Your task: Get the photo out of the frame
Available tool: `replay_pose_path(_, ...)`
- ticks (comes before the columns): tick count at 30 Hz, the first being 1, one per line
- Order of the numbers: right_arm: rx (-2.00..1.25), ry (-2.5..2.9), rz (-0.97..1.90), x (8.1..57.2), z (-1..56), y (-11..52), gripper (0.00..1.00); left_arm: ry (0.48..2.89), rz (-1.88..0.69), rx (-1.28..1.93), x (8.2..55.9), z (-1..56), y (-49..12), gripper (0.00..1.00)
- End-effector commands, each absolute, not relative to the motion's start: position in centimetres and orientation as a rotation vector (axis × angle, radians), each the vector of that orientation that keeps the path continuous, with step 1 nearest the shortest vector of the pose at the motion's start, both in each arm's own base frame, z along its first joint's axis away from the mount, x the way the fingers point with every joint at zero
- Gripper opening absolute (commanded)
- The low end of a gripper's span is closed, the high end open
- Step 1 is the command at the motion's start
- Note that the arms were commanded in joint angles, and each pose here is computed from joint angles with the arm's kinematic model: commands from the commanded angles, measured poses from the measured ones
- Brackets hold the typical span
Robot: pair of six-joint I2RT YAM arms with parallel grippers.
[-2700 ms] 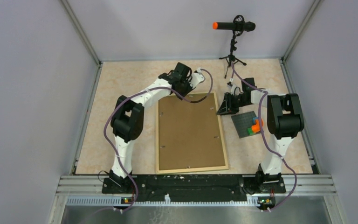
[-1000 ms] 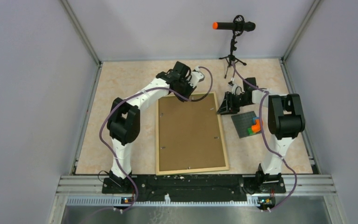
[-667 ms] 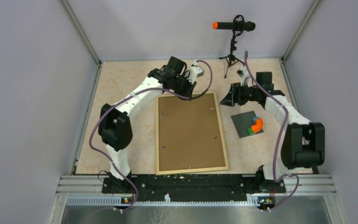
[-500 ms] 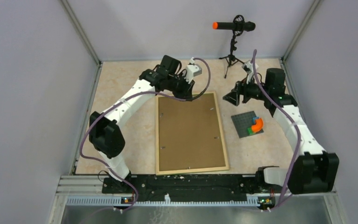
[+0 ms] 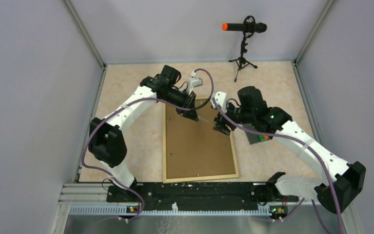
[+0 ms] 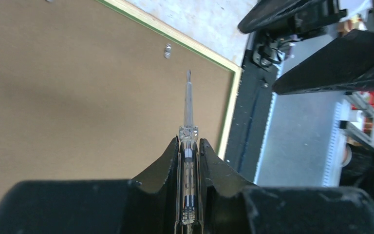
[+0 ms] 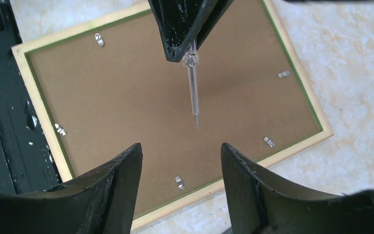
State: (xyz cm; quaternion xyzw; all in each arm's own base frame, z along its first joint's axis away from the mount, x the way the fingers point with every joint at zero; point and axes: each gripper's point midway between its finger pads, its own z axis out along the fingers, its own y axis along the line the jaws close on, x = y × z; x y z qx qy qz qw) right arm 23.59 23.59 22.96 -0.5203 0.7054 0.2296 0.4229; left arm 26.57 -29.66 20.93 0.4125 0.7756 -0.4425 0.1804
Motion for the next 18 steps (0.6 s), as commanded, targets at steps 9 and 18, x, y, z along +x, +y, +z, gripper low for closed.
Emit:
replay_pose_path(9,-1.425,1.738,0.378,24.7,21.7,26.4,0.52,2.044,-1.65,1.16,22.6,24.7,-30.5,0.0)
replay_pose_path(18,-1.422,1.727,0.358,25.0,21.6,27.2,0.02,2.017,-1.703,1.129,23.0,25.0,-30.4,0.02)
